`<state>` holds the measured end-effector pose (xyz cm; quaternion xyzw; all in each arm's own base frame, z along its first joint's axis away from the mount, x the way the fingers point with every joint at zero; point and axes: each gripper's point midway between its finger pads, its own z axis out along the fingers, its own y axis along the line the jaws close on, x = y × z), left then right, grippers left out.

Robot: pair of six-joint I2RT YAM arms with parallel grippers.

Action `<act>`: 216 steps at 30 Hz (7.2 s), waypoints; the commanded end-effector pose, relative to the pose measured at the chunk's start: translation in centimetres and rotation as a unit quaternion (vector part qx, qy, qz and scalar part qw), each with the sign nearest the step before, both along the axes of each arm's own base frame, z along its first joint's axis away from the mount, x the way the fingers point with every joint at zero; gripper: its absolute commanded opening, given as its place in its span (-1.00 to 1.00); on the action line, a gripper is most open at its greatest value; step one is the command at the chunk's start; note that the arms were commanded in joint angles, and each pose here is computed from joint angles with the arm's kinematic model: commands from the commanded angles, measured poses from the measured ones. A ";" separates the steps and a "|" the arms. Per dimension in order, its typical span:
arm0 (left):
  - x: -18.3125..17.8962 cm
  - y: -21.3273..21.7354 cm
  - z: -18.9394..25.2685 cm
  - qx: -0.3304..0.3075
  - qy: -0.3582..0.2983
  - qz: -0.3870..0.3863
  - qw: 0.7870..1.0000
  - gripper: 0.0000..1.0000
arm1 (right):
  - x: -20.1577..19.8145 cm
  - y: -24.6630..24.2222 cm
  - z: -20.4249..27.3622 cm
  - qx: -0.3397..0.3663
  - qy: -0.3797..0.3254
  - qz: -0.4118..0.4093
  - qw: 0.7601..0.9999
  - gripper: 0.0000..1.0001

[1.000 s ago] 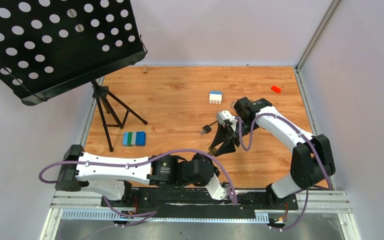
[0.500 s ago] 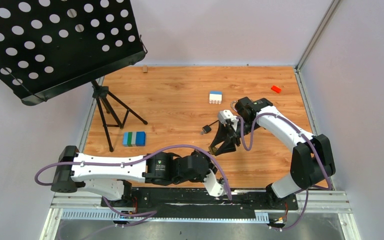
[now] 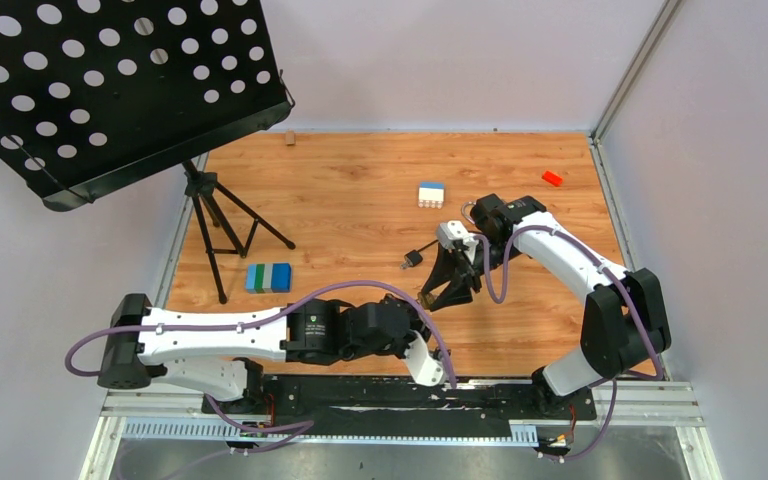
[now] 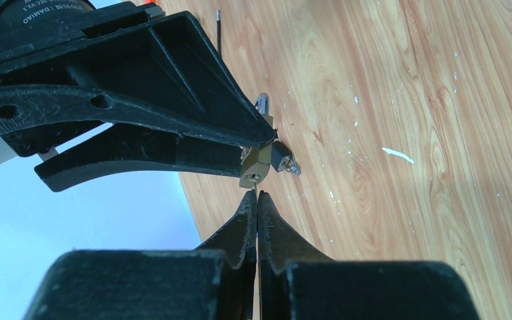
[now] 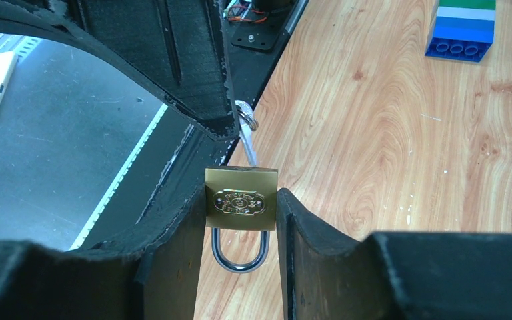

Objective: Unlock with the key

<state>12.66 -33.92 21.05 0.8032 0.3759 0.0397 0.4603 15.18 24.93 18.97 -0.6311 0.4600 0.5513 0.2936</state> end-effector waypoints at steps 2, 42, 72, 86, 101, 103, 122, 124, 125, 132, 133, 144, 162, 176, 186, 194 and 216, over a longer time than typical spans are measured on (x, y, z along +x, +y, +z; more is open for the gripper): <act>0.1 -0.4 0.4 -0.043 0.024 0.000 0.999 -1.00 | -0.6 0.8 3.0 0.063 -0.003 0.004 0.998 -1.00; -1.4 -0.6 3.1 -0.072 0.070 -0.032 0.994 -1.00 | -0.7 1.2 1.1 0.031 0.021 0.016 0.999 -1.00; -2.2 0.2 1.7 -0.052 0.077 -0.055 0.994 -1.00 | -1.4 1.3 0.8 0.032 0.019 0.033 0.999 -1.00; -3.5 0.6 1.3 -0.045 0.094 -0.079 0.991 -1.00 | -2.4 1.1 0.3 0.033 -0.008 0.053 0.998 -1.00; -3.4 0.4 0.0 -0.013 0.064 -0.089 0.994 -1.00 | -2.9 1.2 0.1 0.029 -0.009 0.065 0.997 -1.00; -3.3 0.4 -0.1 -0.011 0.062 -0.089 0.994 -1.00 | -2.9 1.3 0.0 0.027 -0.008 0.065 0.997 -1.00; -3.6 -0.1 -0.9 0.007 0.047 -0.101 0.994 -1.00 | -3.0 1.4 0.0 0.025 -0.002 0.067 0.997 -1.00; -3.5 -0.2 -1.1 0.011 0.041 -0.102 0.994 -1.00 | -3.1 1.4 -0.1 0.024 -0.002 0.069 0.997 -1.00; -3.5 -0.2 -1.1 0.011 0.039 -0.101 0.994 -1.00 | -3.1 1.4 -0.1 0.024 -0.002 0.070 0.997 -1.00; -3.2 -0.2 -1.8 0.021 0.016 -0.102 0.994 -1.00 | -3.8 1.5 -0.6 0.016 -0.001 0.083 0.996 -1.00; -3.2 -0.1 -1.9 0.022 0.012 -0.101 0.995 -1.00 | -3.9 1.6 -0.6 0.015 -0.002 0.086 0.996 -1.00; -2.4 0.4 -2.5 0.012 -0.021 -0.093 0.995 -1.00 | -4.5 1.8 -1.0 0.010 -0.005 0.102 0.995 -1.00; -2.7 -0.3 -2.1 0.009 -0.007 -0.079 0.997 -1.00 | -3.1 2.2 -1.1 -0.015 -0.003 0.082 0.997 -1.00; -2.7 -1.1 -2.7 0.024 0.006 -0.068 0.997 -1.00 | -2.1 2.4 -1.5 -0.041 0.000 0.052 0.998 -1.00; -2.6 -1.4 -3.1 0.023 0.010 -0.062 0.998 -1.00 | -1.2 2.8 -1.7 -0.053 -0.005 0.031 0.998 -1.00; -2.4 -1.7 -3.3 0.010 0.011 -0.049 0.999 -1.00 | -0.8 2.6 -1.3 -0.046 -0.004 0.017 0.999 -1.00; -1.1 0.5 -2.4 -0.025 -0.015 -0.035 0.999 -1.00 | -1.3 2.0 -1.0 -0.017 -0.003 0.036 0.999 -1.00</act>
